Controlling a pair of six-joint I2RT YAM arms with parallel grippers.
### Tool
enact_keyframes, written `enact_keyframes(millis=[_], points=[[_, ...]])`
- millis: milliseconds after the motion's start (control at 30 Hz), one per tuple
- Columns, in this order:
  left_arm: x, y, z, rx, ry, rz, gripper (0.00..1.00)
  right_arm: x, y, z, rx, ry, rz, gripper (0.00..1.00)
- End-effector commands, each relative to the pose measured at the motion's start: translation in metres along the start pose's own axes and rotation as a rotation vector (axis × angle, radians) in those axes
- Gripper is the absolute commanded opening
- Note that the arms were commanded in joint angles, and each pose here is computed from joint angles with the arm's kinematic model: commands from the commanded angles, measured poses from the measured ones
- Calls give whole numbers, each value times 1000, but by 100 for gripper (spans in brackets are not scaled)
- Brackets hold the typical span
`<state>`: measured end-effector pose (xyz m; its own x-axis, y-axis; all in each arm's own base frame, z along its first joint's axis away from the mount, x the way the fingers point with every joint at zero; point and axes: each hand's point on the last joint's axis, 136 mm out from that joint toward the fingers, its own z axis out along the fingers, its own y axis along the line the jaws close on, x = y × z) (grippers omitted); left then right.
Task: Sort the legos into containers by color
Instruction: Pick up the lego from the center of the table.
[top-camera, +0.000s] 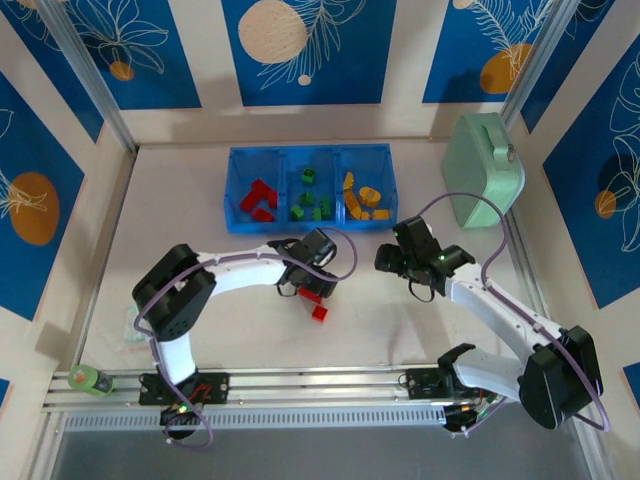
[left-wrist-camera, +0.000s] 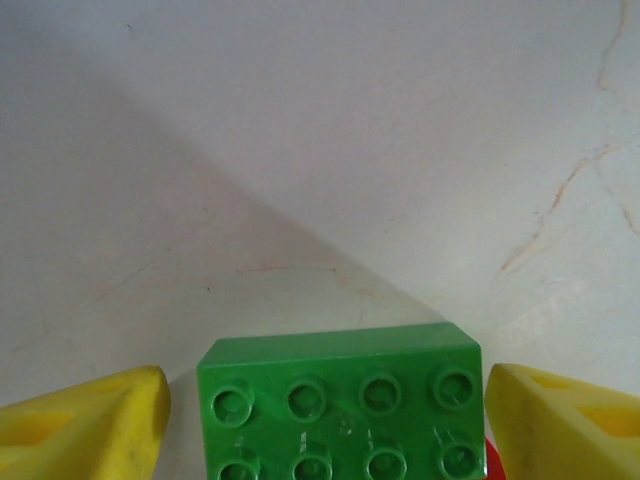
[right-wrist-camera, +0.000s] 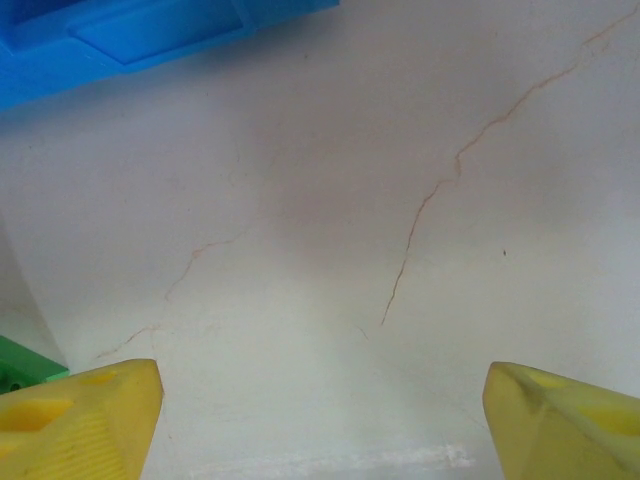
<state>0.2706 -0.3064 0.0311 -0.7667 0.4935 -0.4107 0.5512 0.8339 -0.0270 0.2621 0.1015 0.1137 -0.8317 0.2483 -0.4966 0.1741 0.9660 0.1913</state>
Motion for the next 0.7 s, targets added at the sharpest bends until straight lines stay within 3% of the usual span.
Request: enact_keyframes(millis=[0,167,467,667], points=[[6,-4,5,-21,45,48,81,-1,1,-3,-31,-17,37,84],[8,-9,8,-27,62,57,77,-1,-1,-4,-38,-23,50,84],[-4,-7,-1,-49,36,46,54,3,-3,-8,-54,-29,64,82],[-35,-1,-32,23,-92,-54,54,9,-7,-13,-62,-29,71,82]])
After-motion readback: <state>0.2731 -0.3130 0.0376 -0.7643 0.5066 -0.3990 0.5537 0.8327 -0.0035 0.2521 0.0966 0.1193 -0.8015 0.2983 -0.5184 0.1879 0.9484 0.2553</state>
